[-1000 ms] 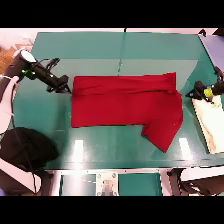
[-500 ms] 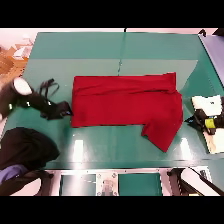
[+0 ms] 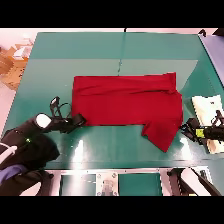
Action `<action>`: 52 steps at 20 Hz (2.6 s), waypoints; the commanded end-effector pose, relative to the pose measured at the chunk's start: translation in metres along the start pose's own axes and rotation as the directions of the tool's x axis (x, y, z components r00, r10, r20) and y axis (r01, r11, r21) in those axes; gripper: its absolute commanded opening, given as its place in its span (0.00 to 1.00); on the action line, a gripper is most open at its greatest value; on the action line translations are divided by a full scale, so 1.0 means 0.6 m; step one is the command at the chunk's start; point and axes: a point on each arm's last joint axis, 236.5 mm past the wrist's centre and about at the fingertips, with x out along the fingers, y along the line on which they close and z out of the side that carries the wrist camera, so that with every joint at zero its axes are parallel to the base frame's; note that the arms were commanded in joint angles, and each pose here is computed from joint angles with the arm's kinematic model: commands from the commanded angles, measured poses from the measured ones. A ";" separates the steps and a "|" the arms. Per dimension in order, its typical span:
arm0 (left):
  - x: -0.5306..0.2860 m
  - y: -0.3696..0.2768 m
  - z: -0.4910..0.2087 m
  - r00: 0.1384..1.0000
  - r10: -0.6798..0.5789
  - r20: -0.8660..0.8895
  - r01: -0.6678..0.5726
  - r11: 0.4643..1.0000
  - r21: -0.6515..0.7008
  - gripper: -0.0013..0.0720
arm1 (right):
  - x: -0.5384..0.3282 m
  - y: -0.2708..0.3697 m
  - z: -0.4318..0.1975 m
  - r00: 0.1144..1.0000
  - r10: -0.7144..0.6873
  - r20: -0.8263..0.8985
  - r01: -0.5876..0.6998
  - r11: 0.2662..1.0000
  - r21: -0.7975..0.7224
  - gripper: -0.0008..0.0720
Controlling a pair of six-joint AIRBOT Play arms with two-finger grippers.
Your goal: Fold the shirts.
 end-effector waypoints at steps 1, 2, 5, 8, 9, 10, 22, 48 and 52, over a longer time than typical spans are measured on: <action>0.036 0.007 -0.012 1.000 0.004 0.014 -0.002 0.994 -0.111 0.82 | 0.011 -0.005 0.010 0.999 0.003 0.040 -0.004 1.000 0.025 0.46; 0.041 0.009 -0.003 0.999 0.005 0.037 0.000 0.992 -0.125 0.82 | 0.012 -0.005 0.013 0.999 0.005 0.046 -0.006 1.000 0.029 0.46; 0.040 0.003 0.031 0.993 -0.005 0.119 0.020 0.992 -0.126 0.53 | 0.018 -0.003 0.017 0.999 0.015 0.046 -0.017 0.999 0.046 0.46; 0.039 0.004 0.042 0.989 -0.004 0.146 0.020 0.994 -0.107 0.04 | 0.025 -0.008 0.012 1.000 0.011 0.023 -0.012 0.998 0.057 0.46; 0.039 0.004 0.042 0.989 -0.004 0.147 0.019 0.995 -0.102 0.04 | 0.027 -0.008 0.008 1.000 0.011 0.010 -0.011 0.998 0.059 0.46; 0.037 0.006 0.045 0.989 0.000 0.149 0.014 0.995 -0.096 0.04 | 0.028 -0.010 0.002 1.000 0.009 -0.009 -0.008 0.998 0.058 0.57; 0.013 0.033 0.059 0.998 0.029 0.058 -0.029 1.000 -0.012 0.46 | 0.075 -0.011 -0.086 0.988 0.090 -0.123 -0.073 0.988 0.135 0.66; 0.005 0.011 0.073 0.967 -0.018 0.253 0.077 0.971 -0.225 0.75 | 0.085 0.002 -0.074 0.993 0.080 -0.084 -0.074 0.994 0.075 0.66; 0.022 0.029 0.083 0.962 0.011 0.272 0.073 0.953 -0.295 0.66 | 0.085 0.002 -0.072 0.994 0.080 -0.080 -0.074 0.994 0.076 0.66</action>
